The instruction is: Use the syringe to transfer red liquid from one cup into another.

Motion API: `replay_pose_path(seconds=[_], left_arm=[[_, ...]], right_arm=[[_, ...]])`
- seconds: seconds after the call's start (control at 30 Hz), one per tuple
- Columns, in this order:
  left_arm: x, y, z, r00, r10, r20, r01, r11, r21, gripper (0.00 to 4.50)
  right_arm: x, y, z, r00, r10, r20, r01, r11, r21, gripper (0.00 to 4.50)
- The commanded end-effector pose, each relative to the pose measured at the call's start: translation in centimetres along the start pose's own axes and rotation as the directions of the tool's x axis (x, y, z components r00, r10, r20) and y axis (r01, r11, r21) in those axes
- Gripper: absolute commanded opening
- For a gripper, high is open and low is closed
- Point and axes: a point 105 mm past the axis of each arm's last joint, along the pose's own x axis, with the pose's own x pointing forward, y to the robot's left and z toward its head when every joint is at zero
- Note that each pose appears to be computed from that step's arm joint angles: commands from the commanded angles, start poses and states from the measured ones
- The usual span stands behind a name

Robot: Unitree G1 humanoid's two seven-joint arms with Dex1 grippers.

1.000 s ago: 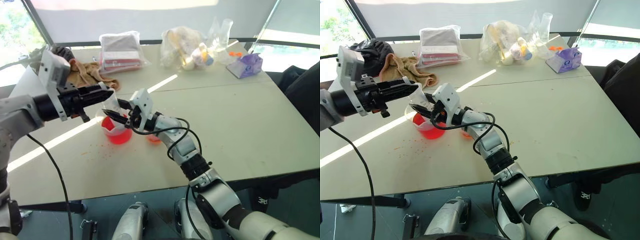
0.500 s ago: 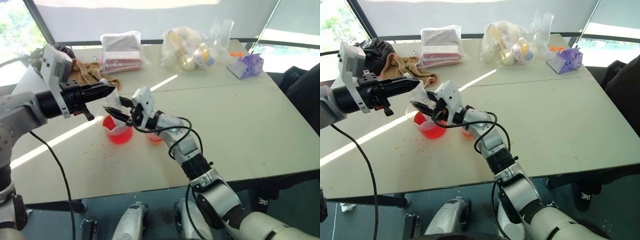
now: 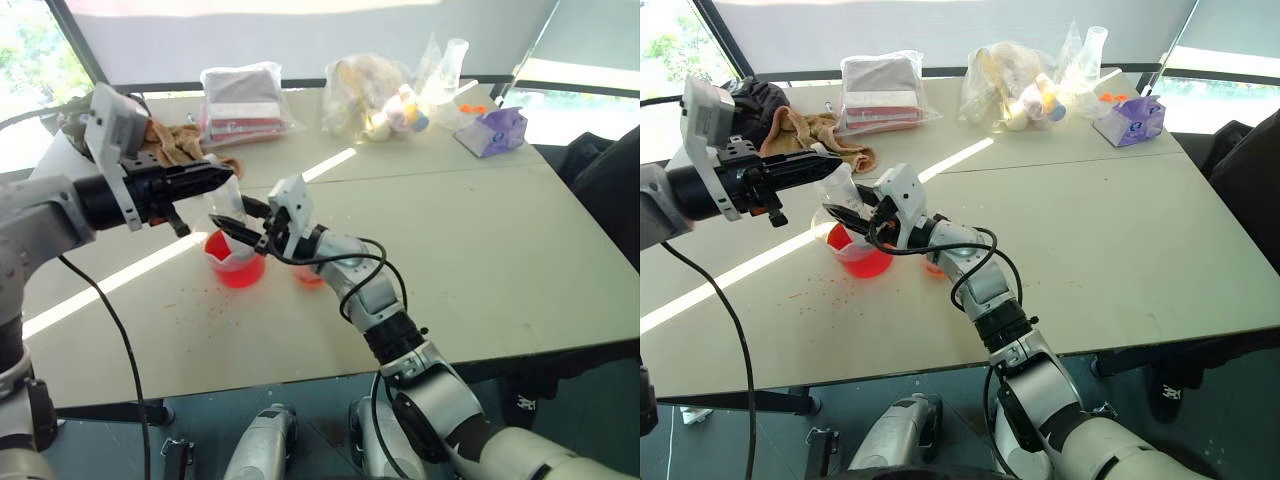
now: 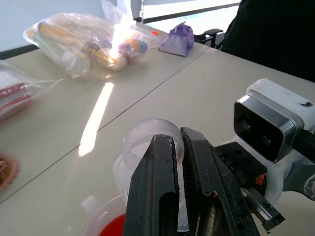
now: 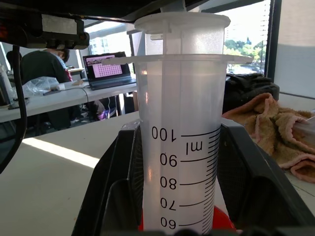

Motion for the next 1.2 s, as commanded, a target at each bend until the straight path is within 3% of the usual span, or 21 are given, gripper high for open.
replay_pose_path(seconds=[0.03, 0.67, 0.87, 1.03, 1.07, 1.2], left_arm=[[-1.0, 0.0, 3.7, 0.994, 0.024, 0.105, -0.035, 0.995, 0.099, 0.02], [-1.5, 0.8, 6.0, 0.986, 0.048, 0.160, -0.069, 0.989, 0.130, 0.02], [-1.6, 0.5, 5.5, 0.988, 0.038, 0.151, -0.057, 0.991, 0.123, 0.02], [-1.8, 0.5, 3.5, 0.994, 0.052, 0.092, -0.061, 0.993, 0.099, 0.02], [-1.9, 0.6, 3.2, 0.994, 0.063, 0.087, -0.071, 0.993, 0.090, 0.73], [-2.4, 0.1, 2.5, 0.997, 0.049, 0.065, -0.055, 0.993, 0.105, 1.63]], right_arm=[[1.5, 3.5, -0.5, 0.993, 0.115, 0.011, -0.116, 0.992, 0.044, 1.47], [1.5, 3.9, -0.8, 0.991, 0.133, 0.004, -0.133, 0.990, 0.053, 1.47], [1.4, 3.9, -0.6, 0.991, 0.134, 0.007, -0.135, 0.990, 0.038, 1.47], [1.6, 3.6, 0.1, 0.991, 0.128, 0.026, -0.128, 0.992, -0.002, 1.47], [1.6, 3.5, 0.3, 0.991, 0.127, 0.031, -0.127, 0.992, -0.009, 1.47], [1.9, 3.4, 1.4, 0.989, 0.135, 0.054, -0.132, 0.990, -0.047, 1.47]])
